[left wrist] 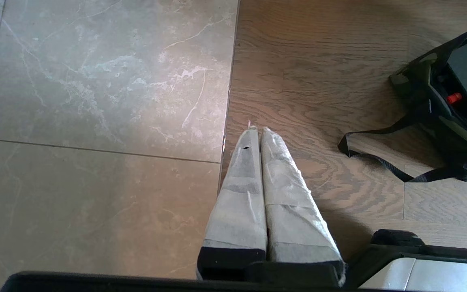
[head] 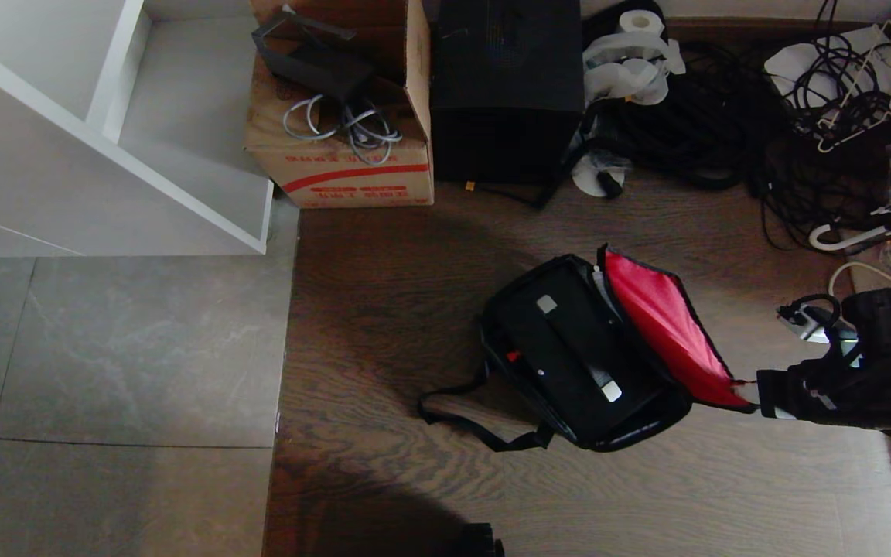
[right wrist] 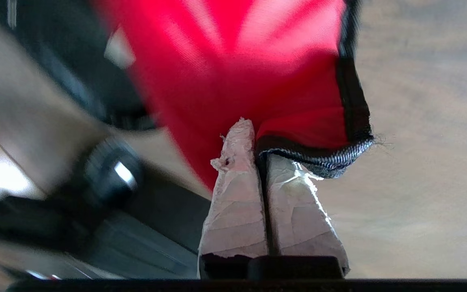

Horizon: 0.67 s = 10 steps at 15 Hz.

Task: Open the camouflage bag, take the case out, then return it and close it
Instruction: Close the top of the storage box

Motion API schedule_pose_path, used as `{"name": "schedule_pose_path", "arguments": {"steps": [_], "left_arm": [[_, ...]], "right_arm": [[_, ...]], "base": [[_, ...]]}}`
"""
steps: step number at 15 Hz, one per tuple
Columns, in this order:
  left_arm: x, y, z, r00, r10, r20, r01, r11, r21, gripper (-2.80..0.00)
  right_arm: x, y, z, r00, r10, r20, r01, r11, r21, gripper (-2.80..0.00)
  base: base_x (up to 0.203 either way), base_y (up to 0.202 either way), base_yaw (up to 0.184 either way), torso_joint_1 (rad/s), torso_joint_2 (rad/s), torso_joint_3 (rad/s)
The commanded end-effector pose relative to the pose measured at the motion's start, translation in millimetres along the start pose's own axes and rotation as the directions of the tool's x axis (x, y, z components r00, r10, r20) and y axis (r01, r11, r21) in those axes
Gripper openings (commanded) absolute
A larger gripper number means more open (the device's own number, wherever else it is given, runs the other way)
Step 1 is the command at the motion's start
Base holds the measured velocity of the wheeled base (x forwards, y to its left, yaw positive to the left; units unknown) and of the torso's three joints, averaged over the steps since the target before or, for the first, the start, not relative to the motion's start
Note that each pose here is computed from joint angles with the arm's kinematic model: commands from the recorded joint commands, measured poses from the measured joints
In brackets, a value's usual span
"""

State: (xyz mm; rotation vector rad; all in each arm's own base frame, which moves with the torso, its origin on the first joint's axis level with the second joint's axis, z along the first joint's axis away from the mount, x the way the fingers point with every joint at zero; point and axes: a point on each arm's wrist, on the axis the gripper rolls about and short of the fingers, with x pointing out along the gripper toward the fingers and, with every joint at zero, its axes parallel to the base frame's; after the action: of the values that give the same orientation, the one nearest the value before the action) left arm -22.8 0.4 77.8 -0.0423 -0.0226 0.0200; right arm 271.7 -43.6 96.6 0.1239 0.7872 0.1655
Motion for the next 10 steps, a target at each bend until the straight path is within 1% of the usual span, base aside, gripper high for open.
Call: {"name": "schedule_pose_path", "arguments": {"steps": [1,3,4,5,8,10], "left_arm": [[1,0.1,-3,1.0,0.001,-0.01,-0.001,1.0,-0.001,-2.8],[1,0.1,-3,1.0,0.001,-0.01,-0.001,1.0,-0.001,-2.8],[1,0.1,-3,1.0,0.001,-0.01,-0.001,1.0,-0.001,-2.8],[1,0.1,-3,1.0,0.001,-0.01,-0.001,1.0,-0.001,-2.8],[1,0.1,-3,1.0,0.001,-0.01,-0.001,1.0,-0.001,-2.8],[1,0.1,-3,1.0,0.001,-0.01,-0.001,1.0,-0.001,-2.8]], "right_arm": [[-15,13,-8,1.0,0.018,0.017,-0.015,0.986,-0.164,-2.8],[-15,21,-9,0.998,0.04,0.038,-0.03,0.973,-0.23,-2.8],[-15,24,-8,0.997,0.046,0.057,-0.031,0.969,-0.244,-0.77],[-14,25,-6,0.996,0.05,0.078,-0.029,0.967,-0.254,0.0],[-15,26,-1,0.989,0.052,0.135,-0.013,0.962,-0.272,0.0],[-17,33,2,0.984,0.074,0.163,-0.024,0.957,-0.29,0.0]], "base": [[0.0,0.0,0.0,0.0,0.0,0.0],[0.0,0.0,0.0,0.0,0.0,0.0],[0.0,0.0,0.0,0.0,0.0,0.0],[0.0,0.0,0.0,0.0,0.0,0.0],[0.0,0.0,0.0,0.0,0.0,0.0],[0.0,0.0,0.0,0.0,0.0,0.0]]}}
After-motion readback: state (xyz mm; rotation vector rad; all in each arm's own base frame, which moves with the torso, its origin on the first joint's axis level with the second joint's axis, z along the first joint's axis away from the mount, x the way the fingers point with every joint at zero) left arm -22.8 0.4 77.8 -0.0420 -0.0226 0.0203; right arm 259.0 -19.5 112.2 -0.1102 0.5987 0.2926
